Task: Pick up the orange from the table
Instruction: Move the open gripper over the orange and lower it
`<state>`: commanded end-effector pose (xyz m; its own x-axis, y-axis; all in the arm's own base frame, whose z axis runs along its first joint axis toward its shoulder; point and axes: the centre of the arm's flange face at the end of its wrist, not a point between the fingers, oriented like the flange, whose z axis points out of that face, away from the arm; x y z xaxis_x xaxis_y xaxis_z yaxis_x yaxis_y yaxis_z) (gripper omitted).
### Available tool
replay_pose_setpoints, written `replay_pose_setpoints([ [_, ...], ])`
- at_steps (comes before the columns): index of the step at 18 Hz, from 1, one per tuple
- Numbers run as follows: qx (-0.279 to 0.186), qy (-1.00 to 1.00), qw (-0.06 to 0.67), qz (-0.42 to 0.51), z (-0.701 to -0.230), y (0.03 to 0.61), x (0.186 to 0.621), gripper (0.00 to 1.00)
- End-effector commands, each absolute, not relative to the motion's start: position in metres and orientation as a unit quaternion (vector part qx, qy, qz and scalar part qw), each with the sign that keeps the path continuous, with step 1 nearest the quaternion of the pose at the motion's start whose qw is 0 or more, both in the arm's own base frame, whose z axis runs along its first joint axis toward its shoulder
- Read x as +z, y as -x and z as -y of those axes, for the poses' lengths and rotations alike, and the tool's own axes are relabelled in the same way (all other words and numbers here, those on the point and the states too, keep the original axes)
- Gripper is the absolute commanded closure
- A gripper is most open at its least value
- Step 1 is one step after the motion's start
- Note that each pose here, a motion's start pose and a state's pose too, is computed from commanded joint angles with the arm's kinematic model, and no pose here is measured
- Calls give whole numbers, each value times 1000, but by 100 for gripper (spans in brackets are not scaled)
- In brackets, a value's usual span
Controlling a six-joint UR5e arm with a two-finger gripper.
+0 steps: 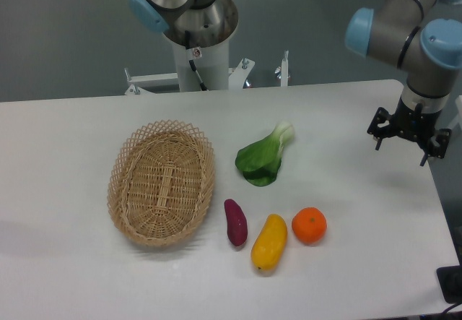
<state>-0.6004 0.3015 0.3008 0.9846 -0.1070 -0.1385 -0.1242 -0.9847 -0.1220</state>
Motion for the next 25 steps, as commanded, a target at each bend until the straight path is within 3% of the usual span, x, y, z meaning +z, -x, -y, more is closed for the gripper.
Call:
replay_pose_setpoints([
  [15, 42, 996, 81, -23, -323, 576, 290, 0],
  [20, 24, 997, 77, 19, -365, 548, 275, 0],
  [25, 1, 998, 69, -5, -390, 521, 253, 0],
])
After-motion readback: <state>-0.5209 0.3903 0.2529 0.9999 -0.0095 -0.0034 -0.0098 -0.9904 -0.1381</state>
